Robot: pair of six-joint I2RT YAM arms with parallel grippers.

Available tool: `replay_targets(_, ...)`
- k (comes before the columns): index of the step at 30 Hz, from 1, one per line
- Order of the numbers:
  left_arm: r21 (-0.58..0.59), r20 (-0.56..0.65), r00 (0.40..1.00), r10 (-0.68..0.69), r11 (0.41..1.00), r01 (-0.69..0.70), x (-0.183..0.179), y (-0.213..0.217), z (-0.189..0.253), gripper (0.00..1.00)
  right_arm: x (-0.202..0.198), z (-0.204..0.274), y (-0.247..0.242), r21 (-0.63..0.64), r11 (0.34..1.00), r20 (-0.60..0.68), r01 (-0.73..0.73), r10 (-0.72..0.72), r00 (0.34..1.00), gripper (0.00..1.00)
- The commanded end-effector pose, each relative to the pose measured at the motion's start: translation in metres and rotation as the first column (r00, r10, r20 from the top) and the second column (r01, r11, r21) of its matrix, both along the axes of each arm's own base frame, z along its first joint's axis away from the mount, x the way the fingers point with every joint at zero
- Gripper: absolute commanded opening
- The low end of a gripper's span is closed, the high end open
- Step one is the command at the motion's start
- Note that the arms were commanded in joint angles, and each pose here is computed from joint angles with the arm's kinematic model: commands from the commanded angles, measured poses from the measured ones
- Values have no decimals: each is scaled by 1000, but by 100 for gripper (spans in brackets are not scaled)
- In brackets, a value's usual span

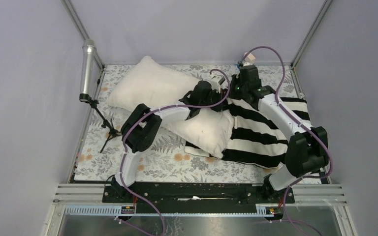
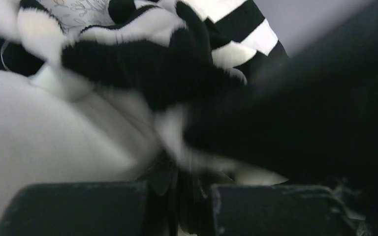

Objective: Put the pillow into the pillowcase
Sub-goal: Stuff the pillow into the pillowcase.

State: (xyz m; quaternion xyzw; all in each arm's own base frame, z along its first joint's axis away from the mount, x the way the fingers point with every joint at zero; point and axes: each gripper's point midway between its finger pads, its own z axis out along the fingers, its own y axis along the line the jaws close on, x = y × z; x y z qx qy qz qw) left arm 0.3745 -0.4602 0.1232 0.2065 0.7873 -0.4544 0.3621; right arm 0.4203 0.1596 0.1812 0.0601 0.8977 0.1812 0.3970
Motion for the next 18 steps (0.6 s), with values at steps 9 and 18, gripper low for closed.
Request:
replay_targets(9, -50, -72, 992, 101, 993, -104, 97, 0, 33, 0, -62, -45, 28, 61, 990, -85, -126, 131, 988, 0)
replay_targets(18, 3, 17, 994, 107, 994, -107, 46, 33, 97, 58, -23, -50, 34, 109, 990, -128, -92, 106, 986, 0)
